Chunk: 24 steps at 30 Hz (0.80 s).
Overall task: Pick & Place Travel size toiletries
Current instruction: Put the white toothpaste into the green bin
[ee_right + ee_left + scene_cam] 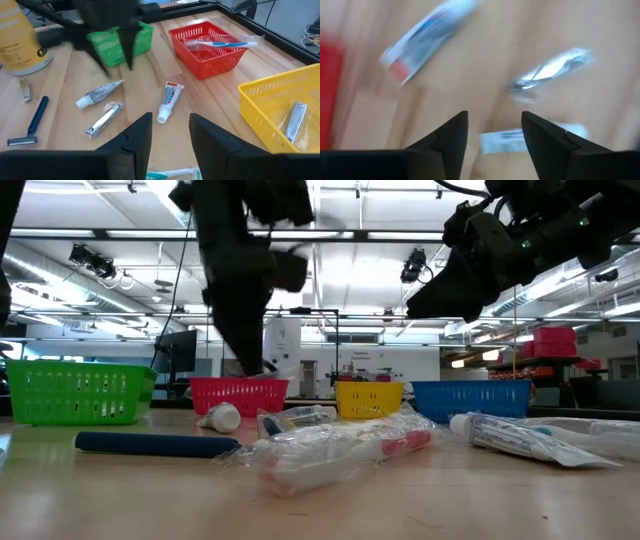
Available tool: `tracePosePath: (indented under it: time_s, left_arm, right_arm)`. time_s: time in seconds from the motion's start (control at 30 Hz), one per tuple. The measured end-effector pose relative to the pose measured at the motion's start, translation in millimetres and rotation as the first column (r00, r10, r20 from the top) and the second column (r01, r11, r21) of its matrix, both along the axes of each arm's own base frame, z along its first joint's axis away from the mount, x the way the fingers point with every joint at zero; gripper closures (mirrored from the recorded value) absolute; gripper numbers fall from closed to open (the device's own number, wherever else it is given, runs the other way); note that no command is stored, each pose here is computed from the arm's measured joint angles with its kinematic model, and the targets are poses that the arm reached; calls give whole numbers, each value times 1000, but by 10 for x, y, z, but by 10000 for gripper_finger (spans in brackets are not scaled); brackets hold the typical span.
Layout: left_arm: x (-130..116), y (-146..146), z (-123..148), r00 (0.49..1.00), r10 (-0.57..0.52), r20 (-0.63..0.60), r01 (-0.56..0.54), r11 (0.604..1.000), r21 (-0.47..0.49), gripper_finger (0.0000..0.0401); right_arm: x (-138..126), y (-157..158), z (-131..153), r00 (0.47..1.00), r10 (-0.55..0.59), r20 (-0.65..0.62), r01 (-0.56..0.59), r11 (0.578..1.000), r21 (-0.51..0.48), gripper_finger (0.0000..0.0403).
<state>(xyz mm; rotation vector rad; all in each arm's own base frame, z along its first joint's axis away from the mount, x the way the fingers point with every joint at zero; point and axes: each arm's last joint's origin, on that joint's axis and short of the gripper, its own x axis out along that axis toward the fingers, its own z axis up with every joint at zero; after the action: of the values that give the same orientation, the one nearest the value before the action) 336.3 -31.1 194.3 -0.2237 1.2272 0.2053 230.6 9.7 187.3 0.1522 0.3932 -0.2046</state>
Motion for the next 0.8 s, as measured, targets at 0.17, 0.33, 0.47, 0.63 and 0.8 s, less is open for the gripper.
tracePosePath:
  time_s: [0.17,0.33,0.47,0.63,0.8]
  left_arm:
    - [-6,-269,74,928,-372,-19,372,921,114,176]
    - [-126,-534,-66,724,-676,-136,687,691,226,163]
    - [-156,-640,-210,670,-728,-146,738,629,245,160]
    - [-72,-658,-285,690,-714,-121,709,631,315,160]
    - [-15,-634,-436,674,-728,-129,730,629,266,160]
  right_arm:
    - [-5,0,-11,1000,0,-12,0,1000,-1,263]
    - [-8,-1,-19,1000,0,-21,0,1000,-1,263]
    - [-8,0,-18,1000,0,-21,0,1000,-1,263]
    - [-9,-1,-20,1000,0,-23,0,1000,-1,263]
    - [-11,0,-35,999,1,-38,-1,1000,-2,263]
